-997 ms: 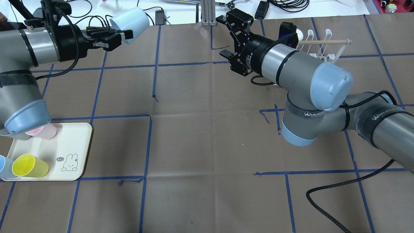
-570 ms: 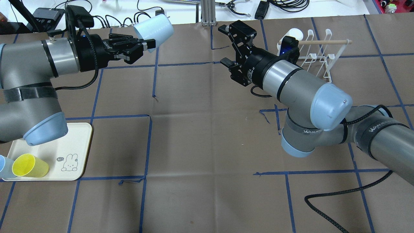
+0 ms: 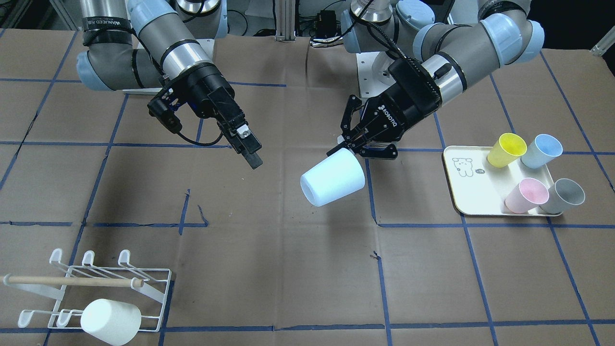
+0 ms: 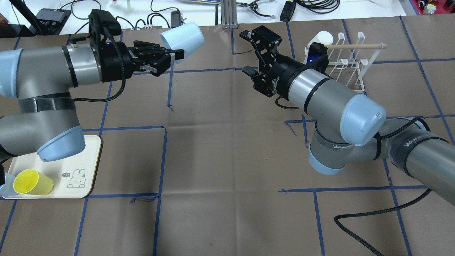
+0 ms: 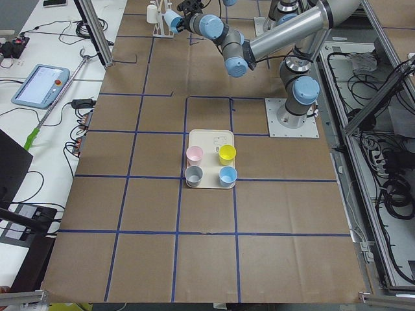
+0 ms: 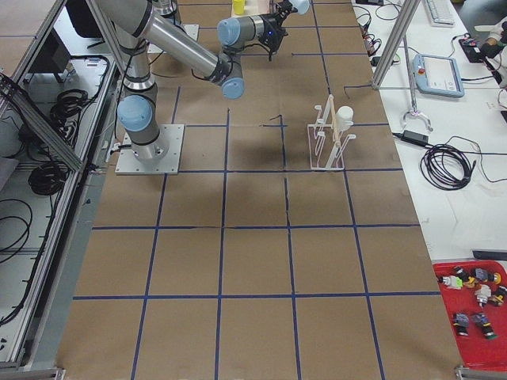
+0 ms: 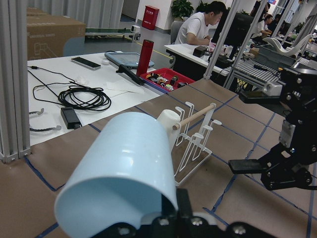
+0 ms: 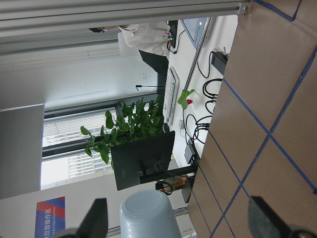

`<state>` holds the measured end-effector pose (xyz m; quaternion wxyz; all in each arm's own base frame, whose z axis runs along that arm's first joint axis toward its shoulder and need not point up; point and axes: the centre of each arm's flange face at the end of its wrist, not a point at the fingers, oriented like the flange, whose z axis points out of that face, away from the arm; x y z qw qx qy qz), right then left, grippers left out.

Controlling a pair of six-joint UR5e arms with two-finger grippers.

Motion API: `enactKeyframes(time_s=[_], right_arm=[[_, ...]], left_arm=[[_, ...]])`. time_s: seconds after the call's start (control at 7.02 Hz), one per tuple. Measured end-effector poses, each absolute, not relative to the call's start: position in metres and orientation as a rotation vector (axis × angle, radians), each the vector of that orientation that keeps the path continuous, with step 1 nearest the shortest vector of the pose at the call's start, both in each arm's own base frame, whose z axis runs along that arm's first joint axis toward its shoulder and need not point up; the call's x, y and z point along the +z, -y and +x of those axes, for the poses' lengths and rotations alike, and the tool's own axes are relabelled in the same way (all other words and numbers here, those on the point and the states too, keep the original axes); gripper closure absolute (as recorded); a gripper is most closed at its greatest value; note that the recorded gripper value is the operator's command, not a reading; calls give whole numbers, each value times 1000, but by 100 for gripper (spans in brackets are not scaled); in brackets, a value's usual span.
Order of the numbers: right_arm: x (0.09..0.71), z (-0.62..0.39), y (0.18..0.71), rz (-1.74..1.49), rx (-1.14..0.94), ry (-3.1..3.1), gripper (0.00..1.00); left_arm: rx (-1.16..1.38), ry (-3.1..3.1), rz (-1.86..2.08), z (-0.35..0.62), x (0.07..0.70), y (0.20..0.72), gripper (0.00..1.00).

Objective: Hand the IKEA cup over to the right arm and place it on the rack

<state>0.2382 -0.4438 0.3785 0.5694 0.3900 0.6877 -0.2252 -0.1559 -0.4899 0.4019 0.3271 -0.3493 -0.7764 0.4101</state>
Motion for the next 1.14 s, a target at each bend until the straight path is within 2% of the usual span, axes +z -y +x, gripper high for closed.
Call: enactKeyframes(time_s=[0.71,1.14], right_arm=[[366,258,443,912,-481,-1642,0],[366,260,453,955,-544,-1636,1]], left_arm=[[1071,1989,-995,-190,392,484,100],[1070,1987,-995,-192,392,484,100]])
